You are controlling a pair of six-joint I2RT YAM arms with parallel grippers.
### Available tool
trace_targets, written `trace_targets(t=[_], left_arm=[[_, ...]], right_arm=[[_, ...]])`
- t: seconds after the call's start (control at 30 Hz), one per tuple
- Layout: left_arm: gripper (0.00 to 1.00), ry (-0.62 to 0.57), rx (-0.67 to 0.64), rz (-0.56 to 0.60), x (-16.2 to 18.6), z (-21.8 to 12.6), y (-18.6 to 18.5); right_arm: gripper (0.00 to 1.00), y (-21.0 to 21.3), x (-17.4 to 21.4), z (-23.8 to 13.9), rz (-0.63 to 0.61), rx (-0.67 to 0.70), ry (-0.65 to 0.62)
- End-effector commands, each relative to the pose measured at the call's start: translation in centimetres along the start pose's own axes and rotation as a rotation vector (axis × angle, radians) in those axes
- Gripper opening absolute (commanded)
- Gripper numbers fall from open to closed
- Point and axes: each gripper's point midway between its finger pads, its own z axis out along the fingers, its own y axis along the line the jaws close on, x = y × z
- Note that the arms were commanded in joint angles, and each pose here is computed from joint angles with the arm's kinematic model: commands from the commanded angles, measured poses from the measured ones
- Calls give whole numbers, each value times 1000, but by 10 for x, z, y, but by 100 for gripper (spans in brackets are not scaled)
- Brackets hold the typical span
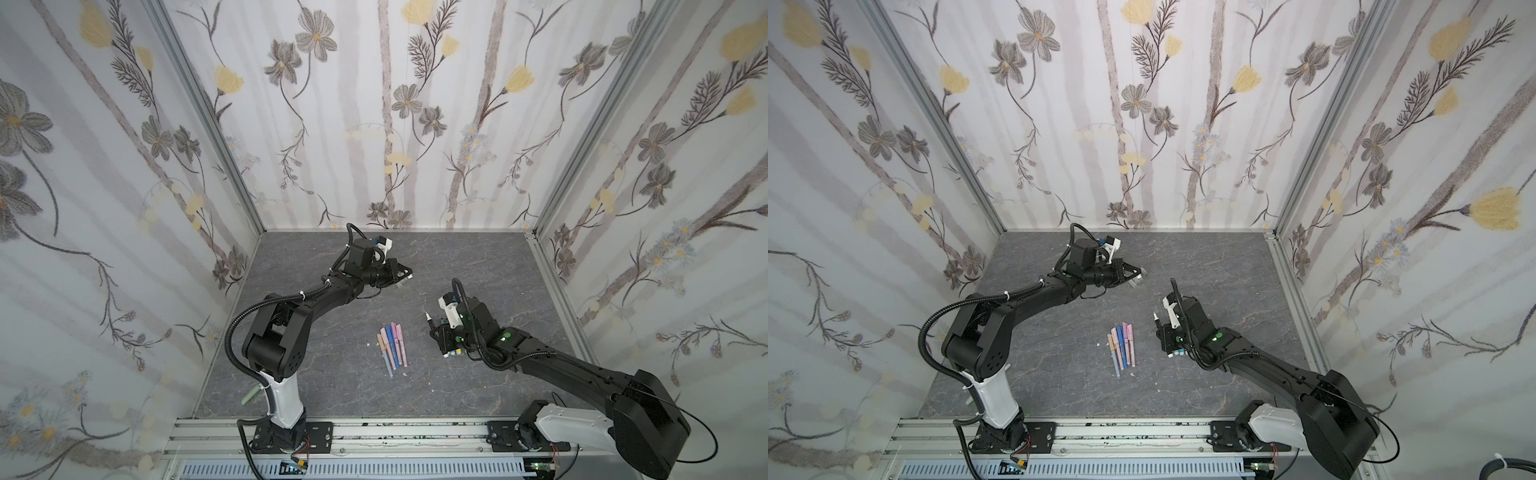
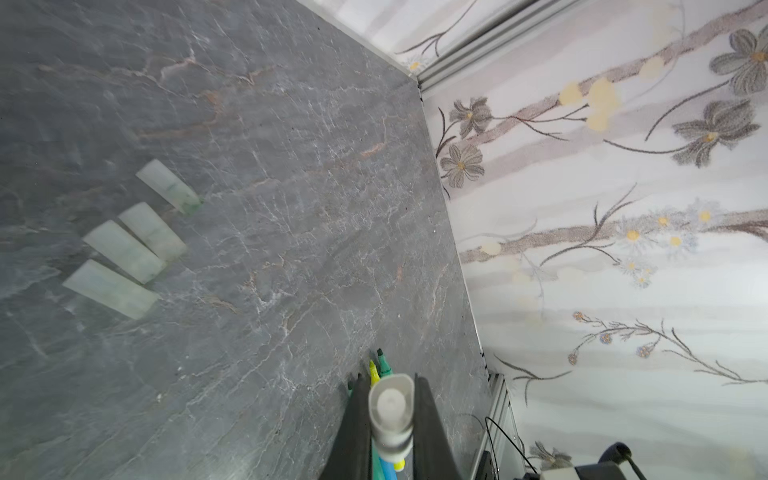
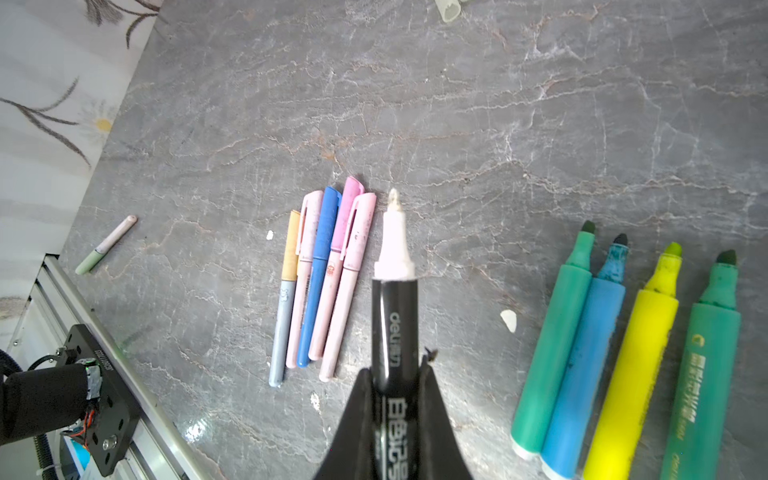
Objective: Open the pen caps
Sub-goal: 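Pull the white cap off with the left gripper while the right gripper lowers the marker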
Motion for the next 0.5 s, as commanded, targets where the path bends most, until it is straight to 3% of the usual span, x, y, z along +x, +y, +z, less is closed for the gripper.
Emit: trace_targets(t=[0.0,0.27,0.47], left_arm=[[0,-44,2,21,-15,-4,0],[0,-83,-69,-34,-8,-45,38],[0,-85,-122,-58,10,-72,64]], right_arm=[[0,-8,8,1,38,33,15],[0,-46,21,22,168,241,75],[0,-55,3,35,152,388,87]])
